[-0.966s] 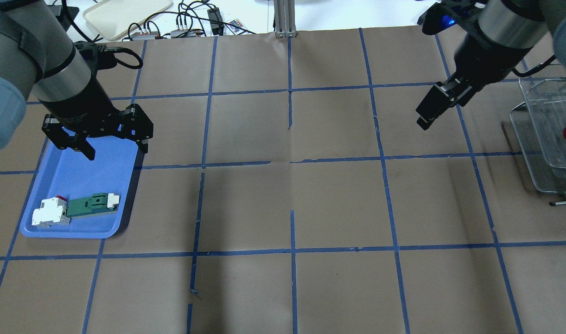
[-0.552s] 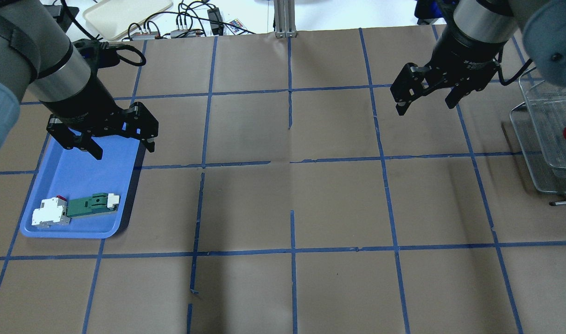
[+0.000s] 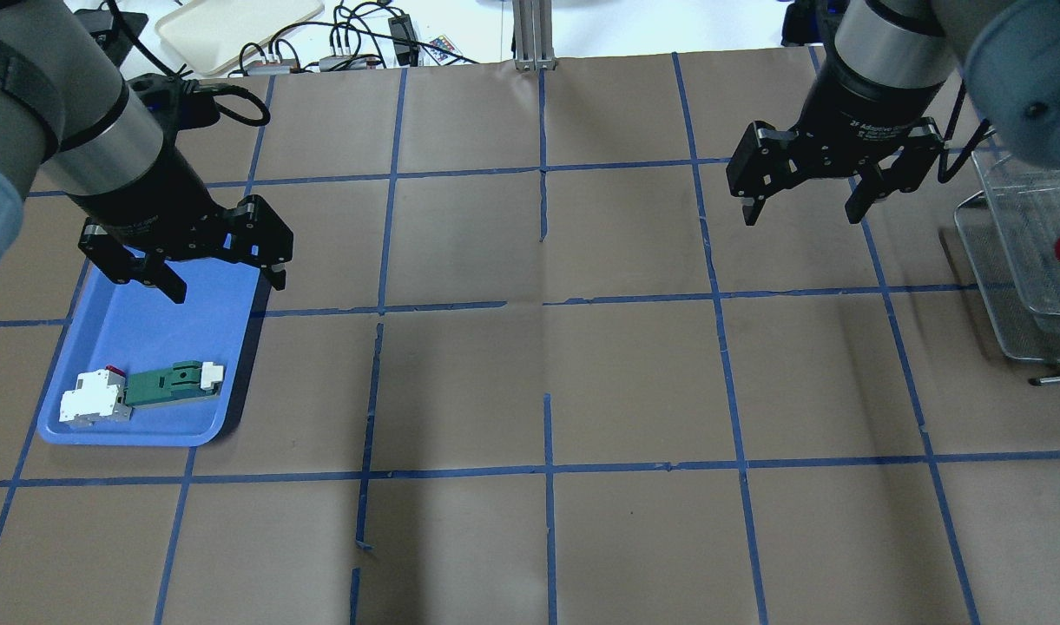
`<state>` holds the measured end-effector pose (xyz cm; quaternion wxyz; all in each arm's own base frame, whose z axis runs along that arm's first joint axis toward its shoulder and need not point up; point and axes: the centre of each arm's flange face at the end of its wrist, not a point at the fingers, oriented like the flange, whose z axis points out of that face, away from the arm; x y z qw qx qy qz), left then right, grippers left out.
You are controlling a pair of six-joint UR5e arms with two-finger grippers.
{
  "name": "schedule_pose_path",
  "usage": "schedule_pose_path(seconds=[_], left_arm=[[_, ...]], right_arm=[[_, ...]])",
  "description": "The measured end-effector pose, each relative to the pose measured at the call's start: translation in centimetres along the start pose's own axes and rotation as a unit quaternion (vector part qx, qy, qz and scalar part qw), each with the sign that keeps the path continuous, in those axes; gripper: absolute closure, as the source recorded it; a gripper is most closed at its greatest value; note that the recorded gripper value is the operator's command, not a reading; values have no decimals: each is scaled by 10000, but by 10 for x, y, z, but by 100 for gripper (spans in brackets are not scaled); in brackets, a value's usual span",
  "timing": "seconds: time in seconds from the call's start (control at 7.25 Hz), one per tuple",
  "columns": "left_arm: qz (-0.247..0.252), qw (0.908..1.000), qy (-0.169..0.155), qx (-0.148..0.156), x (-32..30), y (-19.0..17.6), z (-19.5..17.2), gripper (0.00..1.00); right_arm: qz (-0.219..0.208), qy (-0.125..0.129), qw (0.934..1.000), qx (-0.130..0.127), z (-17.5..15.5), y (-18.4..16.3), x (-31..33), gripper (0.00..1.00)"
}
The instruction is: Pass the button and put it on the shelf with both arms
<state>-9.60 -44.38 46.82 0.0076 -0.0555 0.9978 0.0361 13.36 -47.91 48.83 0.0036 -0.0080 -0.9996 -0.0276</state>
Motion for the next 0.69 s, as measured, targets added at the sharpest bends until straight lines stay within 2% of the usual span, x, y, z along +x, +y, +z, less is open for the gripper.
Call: schedule_pose_path(seconds=[0.28,0.69], left_arm=[[2,10000,-21,-19,0,-1,2,0],[3,10000,-20,-27,0,-1,2,0]], right_arm=[[-24,269,9996,16,-2,2,2,0],[-10,333,9994,-20,4,0,5,0]])
